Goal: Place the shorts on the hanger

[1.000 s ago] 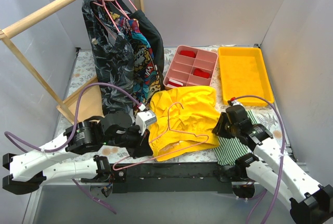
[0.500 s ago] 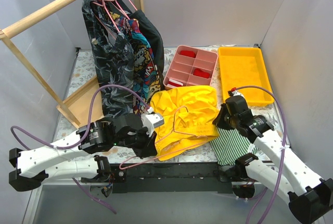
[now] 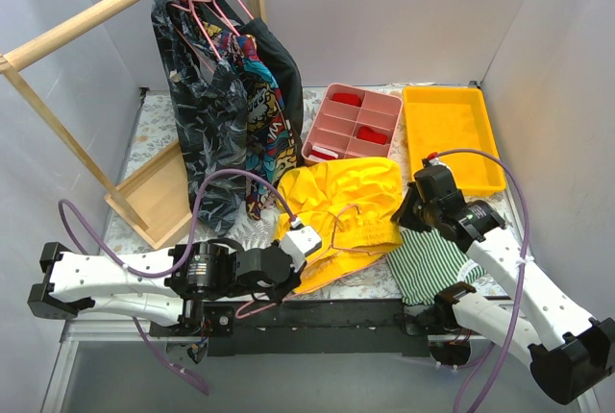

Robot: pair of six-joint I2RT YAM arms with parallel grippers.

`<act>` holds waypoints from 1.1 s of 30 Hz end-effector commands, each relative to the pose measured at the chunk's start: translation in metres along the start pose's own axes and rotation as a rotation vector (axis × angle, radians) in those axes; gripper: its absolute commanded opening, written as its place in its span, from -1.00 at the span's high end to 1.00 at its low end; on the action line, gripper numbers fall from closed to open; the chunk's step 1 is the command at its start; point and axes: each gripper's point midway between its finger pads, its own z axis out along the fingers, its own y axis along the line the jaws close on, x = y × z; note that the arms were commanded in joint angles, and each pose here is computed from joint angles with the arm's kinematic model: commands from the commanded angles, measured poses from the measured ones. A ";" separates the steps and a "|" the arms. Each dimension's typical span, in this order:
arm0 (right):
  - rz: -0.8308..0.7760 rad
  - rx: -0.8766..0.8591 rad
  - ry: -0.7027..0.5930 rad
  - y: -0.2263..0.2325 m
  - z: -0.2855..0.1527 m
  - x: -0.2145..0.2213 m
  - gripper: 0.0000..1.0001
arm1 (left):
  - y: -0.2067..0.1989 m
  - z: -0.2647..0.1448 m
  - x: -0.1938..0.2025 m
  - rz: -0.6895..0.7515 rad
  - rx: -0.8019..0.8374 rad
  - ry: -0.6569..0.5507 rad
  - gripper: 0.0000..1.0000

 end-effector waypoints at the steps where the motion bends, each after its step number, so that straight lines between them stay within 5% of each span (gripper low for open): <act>1: 0.025 0.020 -0.039 0.001 -0.008 -0.012 0.97 | 0.018 -0.014 -0.035 -0.036 -0.126 -0.162 1.00; 10: 0.024 0.054 -0.023 -0.005 -0.005 -0.008 0.97 | 0.019 -0.014 -0.035 -0.036 -0.136 -0.167 1.00; 22: 0.023 0.042 0.009 -0.004 -0.004 -0.001 0.94 | 0.052 -0.027 -0.068 -0.113 -0.325 -0.372 1.00; 25: 0.020 0.017 0.013 0.002 -0.005 -0.002 0.80 | 0.053 -0.017 -0.066 -0.075 -0.352 -0.368 1.00; 33: -0.024 -0.111 0.018 0.030 -0.007 -0.010 0.06 | 0.042 0.008 -0.075 -0.088 -0.356 -0.506 1.00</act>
